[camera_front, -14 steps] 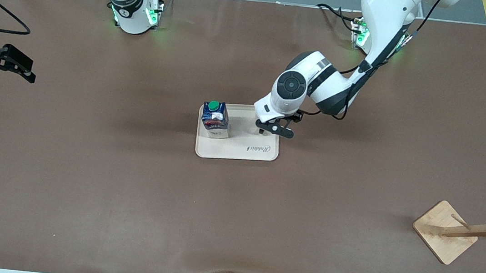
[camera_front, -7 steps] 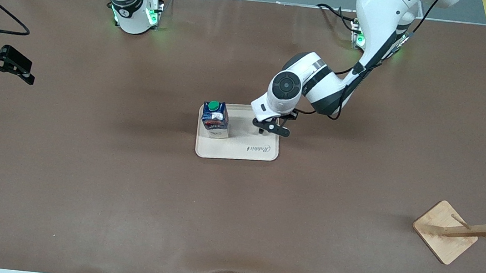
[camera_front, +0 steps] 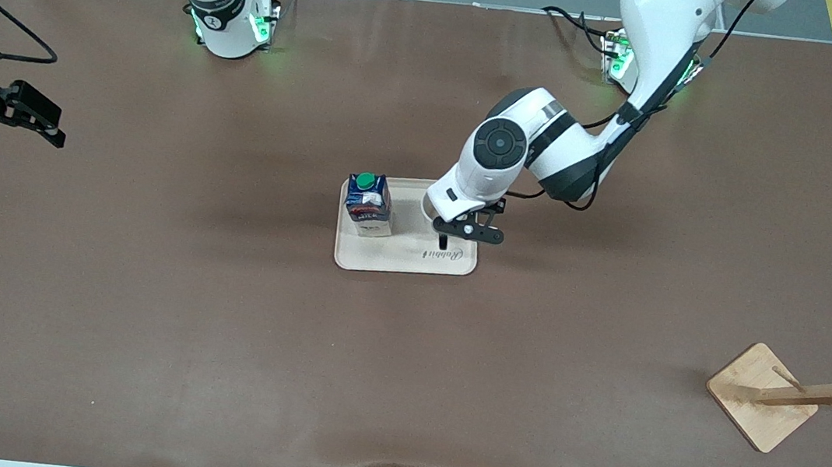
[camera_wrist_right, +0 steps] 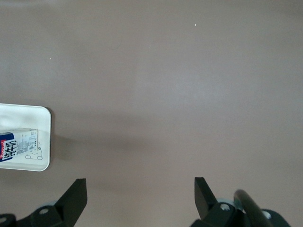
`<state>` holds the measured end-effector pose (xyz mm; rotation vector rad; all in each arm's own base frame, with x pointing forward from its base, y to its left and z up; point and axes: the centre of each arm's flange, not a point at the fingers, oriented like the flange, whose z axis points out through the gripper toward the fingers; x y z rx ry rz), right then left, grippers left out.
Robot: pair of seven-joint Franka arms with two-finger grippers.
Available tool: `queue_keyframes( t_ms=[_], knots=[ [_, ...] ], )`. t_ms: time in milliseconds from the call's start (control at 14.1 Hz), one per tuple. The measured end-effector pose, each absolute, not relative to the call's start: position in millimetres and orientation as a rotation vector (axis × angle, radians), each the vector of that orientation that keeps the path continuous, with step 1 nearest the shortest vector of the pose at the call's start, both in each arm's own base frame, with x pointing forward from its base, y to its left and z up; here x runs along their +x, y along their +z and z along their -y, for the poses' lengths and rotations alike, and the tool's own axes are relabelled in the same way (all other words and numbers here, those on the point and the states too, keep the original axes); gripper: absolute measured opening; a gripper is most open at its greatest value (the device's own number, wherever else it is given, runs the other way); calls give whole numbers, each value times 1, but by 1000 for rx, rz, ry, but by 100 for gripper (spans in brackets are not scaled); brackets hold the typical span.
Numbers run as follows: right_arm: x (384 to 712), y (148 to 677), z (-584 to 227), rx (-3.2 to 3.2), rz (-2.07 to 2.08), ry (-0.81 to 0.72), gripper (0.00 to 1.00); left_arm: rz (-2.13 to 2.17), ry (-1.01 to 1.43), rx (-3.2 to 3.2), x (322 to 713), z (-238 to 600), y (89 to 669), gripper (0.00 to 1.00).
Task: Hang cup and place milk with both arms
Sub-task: 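Carry the mug to the wooden stand while the right gripper reaches the milk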
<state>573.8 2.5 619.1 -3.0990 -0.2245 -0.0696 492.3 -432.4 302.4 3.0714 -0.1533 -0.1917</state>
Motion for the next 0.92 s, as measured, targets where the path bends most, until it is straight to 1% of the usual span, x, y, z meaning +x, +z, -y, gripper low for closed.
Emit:
queue_keyframes(
  t_ms=[213,427,569,711,782,924],
  knots=[
    [579,610,-5,-3096,230,-50,100,38,-150,3082,535,392,369,7],
    [586,593,-13,-3088,253,0,100,-34,-139,3095,587,307,439,7],
    [594,569,-40,-3078,321,62,100,-45,-123,3092,616,242,460,7],
    [595,557,-81,-3063,420,92,100,-24,-96,3095,636,181,466,7],
    [592,556,-105,-3055,458,97,100,3,-72,3124,644,154,468,7],
    [580,555,-159,-3046,409,113,100,75,-15,3203,652,115,478,7]
  ],
)
